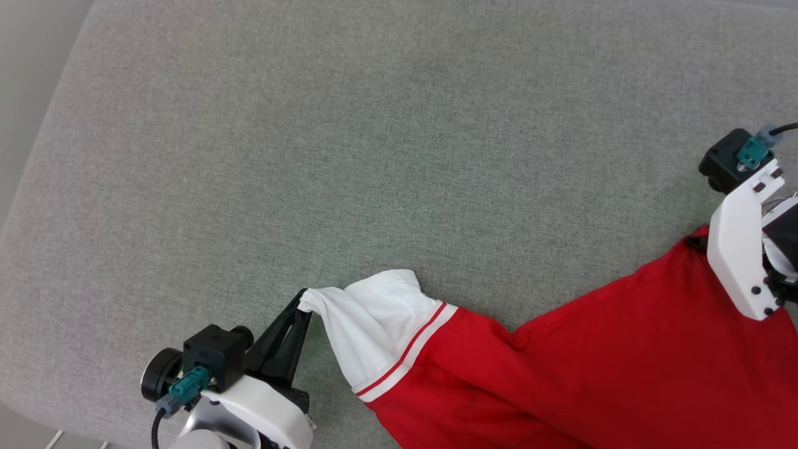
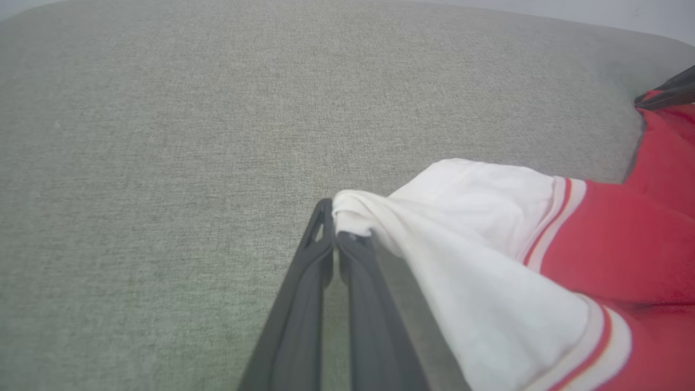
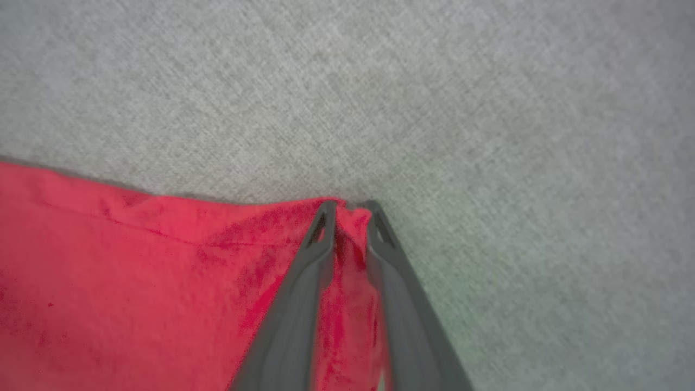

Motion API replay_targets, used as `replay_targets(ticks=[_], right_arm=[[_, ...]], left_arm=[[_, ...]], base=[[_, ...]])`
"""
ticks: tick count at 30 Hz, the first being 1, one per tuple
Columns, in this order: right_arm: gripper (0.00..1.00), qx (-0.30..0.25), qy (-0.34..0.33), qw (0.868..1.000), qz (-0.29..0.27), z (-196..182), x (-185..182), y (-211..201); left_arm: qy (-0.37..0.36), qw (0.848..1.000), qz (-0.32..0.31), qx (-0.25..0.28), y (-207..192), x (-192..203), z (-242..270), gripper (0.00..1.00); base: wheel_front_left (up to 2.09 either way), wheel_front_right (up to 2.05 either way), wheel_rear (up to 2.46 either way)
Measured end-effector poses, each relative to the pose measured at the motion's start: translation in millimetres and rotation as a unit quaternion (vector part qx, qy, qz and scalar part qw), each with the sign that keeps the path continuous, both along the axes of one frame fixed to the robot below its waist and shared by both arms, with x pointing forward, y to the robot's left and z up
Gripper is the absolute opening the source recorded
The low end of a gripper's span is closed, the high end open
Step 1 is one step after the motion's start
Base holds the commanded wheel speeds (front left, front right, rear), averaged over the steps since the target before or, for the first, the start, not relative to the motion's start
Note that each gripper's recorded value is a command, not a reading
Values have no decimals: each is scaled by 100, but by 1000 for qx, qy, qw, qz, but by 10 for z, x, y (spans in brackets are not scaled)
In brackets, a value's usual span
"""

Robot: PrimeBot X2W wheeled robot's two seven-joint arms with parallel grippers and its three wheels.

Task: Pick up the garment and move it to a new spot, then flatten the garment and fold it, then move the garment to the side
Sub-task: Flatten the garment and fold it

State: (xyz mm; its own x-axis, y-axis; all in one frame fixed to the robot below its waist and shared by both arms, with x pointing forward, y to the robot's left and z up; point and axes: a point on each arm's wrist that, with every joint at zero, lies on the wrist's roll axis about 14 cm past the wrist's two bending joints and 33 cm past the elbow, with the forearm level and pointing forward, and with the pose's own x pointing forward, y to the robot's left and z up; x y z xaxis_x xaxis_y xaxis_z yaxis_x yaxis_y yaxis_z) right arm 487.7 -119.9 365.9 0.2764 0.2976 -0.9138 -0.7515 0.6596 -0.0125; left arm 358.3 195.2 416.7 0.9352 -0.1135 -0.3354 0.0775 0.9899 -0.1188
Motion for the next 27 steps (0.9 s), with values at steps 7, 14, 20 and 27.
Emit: replay_targets(ticks=[7, 14, 20, 27], right_arm=[[0, 83, -69, 994, -13, 409, 70, 142], [0, 143, -184, 972, -14, 1152, 115, 124], [0, 203, -284, 936, -50, 1803, 236, -21], [0, 229, -386, 891, -71, 2379, 549, -142]], left_arm=[[-35, 999, -8, 6, -20, 25, 197, 0], [-124, 992, -20, 19, -16, 178, 742, 0], [-226, 972, -52, 34, -93, 534, 1446, 0], [-323, 940, -94, 58, -258, 1041, 2269, 0]], base=[[0, 0, 0], [0, 0, 0], [0, 0, 0], [0, 0, 0]])
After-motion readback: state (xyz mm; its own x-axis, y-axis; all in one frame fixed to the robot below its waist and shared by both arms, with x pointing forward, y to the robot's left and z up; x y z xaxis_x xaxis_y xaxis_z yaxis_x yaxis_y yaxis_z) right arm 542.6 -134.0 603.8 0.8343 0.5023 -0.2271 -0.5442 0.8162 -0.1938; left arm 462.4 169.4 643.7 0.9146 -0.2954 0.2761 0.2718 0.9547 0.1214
